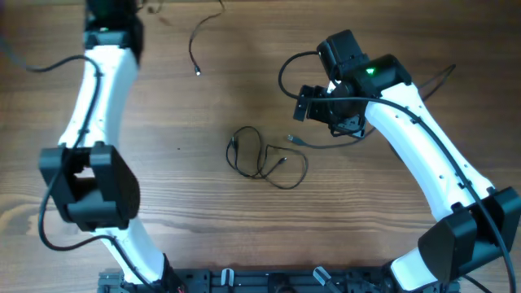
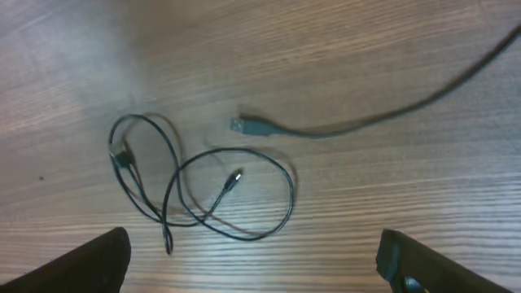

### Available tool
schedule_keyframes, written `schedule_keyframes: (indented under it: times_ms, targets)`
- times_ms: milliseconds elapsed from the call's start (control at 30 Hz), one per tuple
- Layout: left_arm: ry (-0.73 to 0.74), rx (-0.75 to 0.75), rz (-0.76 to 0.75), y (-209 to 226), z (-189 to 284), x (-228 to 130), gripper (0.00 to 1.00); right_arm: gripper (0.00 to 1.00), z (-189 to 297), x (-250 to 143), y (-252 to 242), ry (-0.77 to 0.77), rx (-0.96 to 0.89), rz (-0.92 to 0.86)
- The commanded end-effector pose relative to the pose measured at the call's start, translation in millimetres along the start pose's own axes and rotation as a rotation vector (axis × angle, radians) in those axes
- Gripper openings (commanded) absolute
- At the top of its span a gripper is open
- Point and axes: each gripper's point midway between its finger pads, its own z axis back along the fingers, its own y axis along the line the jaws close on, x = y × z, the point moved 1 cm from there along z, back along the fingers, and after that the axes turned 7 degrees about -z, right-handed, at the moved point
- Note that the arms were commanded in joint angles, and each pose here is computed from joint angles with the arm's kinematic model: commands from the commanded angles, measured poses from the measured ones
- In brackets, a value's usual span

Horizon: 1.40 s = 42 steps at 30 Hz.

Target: Untangle cables

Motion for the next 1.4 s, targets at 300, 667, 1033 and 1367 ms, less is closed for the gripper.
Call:
schedule_keyframes:
  times_ms: [300, 667, 1033, 1367]
  targets:
    - [0.464, 0.715, -0.556, 353, 33, 49, 0.99, 1.0, 5, -2, 2, -0.004, 0.017, -0.002]
    - [0.868, 0.719, -0.532, 406, 88, -11, 0.92, 1.0, 6, -13, 2, 0.051, 0.026, -0.003]
    - [1.256, 0.472, -0.578, 427, 131, -90, 0.91, 1.0, 6, -14, 5, 0.062, 0.044, -0.005]
    - [1.41, 0.429, -0.616, 431, 162, -122, 0.41, 1.0, 6, -11, 9, 0.046, 0.059, -0.002]
